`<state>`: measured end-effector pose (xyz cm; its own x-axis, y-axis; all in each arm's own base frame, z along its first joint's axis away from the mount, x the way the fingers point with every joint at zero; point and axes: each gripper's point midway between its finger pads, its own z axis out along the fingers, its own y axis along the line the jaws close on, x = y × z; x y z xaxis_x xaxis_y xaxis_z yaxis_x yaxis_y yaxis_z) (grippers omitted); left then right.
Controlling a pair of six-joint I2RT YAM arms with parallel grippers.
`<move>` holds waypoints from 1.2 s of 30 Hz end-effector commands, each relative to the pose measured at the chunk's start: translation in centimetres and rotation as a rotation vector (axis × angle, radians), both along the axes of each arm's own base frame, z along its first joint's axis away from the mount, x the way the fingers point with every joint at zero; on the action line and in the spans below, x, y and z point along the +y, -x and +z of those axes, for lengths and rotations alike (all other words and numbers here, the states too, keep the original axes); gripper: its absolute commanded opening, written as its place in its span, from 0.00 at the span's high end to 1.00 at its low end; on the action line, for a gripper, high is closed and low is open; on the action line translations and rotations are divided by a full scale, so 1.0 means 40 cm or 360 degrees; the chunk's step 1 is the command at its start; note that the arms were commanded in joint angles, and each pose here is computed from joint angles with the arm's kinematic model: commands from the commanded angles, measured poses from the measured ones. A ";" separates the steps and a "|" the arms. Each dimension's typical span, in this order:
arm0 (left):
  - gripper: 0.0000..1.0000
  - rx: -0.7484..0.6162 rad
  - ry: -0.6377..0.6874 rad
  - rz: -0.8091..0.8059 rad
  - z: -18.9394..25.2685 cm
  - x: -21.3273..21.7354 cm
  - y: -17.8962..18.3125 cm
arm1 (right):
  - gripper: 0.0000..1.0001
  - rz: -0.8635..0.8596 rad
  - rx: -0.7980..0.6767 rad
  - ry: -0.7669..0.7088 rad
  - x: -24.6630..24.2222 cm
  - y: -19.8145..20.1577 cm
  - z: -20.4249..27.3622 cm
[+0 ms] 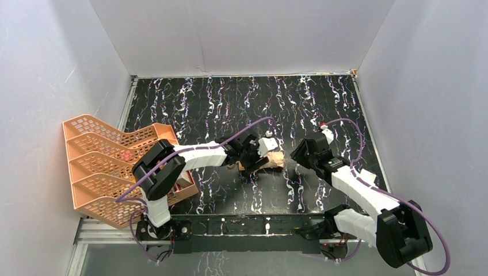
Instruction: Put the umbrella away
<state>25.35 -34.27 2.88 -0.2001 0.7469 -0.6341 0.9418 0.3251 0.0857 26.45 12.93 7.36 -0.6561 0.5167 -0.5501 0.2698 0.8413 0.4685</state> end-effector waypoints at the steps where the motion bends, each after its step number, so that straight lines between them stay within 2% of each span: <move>1: 0.40 0.0042 0.0052 -0.0004 0.048 -0.004 -0.001 | 0.55 0.0094 -0.0025 0.0026 0.000 0.019 0.011; 9: 0.38 -0.0093 0.0293 0.0322 0.198 0.073 0.010 | 0.50 0.0155 -0.0056 0.0179 -0.024 0.012 0.046; 13: 0.34 -0.0137 0.0371 0.0673 0.242 0.163 0.003 | 0.46 0.0213 -0.0002 0.0283 -0.031 0.002 0.044; 17: 0.35 -0.0029 0.0333 0.1005 0.203 0.245 0.018 | 0.43 0.0328 0.0073 0.0380 -0.023 -0.016 0.036; 22: 0.46 0.0100 0.0236 0.1307 0.116 0.303 0.034 | 0.43 0.0489 0.0181 0.0494 -0.008 -0.049 0.014; 24: 0.50 0.0139 0.0153 0.1359 0.080 0.310 0.033 | 0.43 0.0537 0.0227 0.0542 -0.005 -0.062 0.004; 30: 0.51 0.0187 0.0017 0.1416 0.026 0.308 0.020 | 0.43 0.0629 0.0380 0.0628 -0.008 -0.062 -0.037; 36: 0.50 0.0273 0.0029 0.1285 -0.010 0.254 0.019 | 0.41 0.0923 0.0380 0.0462 0.062 -0.036 -0.057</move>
<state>23.79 -22.06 2.22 -0.7725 0.3228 -0.5468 0.3856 0.9227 -0.0001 27.89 13.15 4.43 -0.9039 -0.0159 -0.4275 -0.0608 0.9940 0.0914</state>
